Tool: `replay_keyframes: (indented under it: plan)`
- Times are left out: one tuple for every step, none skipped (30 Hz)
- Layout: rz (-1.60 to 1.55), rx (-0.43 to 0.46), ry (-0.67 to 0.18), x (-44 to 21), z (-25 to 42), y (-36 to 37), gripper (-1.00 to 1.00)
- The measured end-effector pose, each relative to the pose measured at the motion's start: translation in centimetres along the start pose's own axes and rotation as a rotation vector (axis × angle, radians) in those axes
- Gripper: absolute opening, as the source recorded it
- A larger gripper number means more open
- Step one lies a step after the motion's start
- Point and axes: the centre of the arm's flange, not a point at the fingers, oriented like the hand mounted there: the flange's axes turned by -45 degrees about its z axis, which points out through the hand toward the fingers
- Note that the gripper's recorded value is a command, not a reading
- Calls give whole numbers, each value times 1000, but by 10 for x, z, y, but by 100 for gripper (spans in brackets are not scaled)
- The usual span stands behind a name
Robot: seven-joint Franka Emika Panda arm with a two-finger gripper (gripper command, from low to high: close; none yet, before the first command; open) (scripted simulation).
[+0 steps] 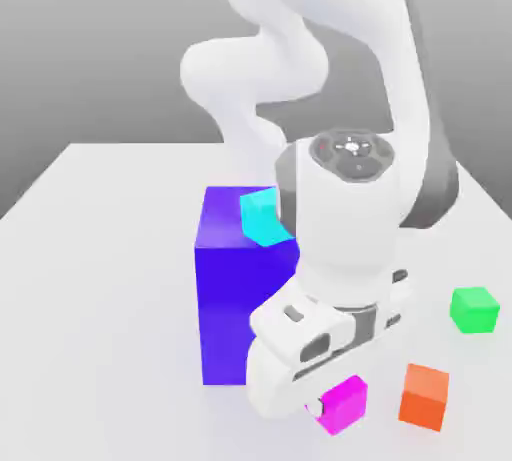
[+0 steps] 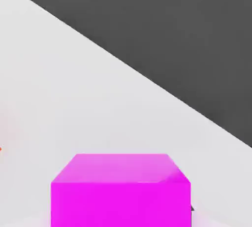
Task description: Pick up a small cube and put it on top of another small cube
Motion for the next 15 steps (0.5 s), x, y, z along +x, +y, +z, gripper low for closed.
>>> replay_keyframes:
  plan:
    - [-51, 0, -2, 4, -2, -31, -100]
    - [-105, -2, -4, 6, -5, -64, -100]
    - [-163, -5, -6, 5, -8, -98, -100]
    - [-230, -10, -6, 3, -11, -136, -100]
    - [-319, -18, -7, -2, -13, -181, -100]
    - [-404, -27, -7, -11, -14, -224, -100]
    - [-477, -38, -5, -22, -10, -262, -100]
    - [-484, -44, -3, -25, -2, -267, -100]
    - [-481, -47, -2, -26, 7, -267, -100]
    - [-479, -48, -2, -26, 18, -266, -100]
    - [-478, -49, -1, -27, 29, -266, -100]
    - [-477, -49, -1, -28, 38, -265, 100]
    - [-477, -49, -1, -28, 38, -265, 100]
    - [-477, -49, -1, -28, 38, -265, 100]
    - [-477, -49, -1, -28, 38, -265, 100]
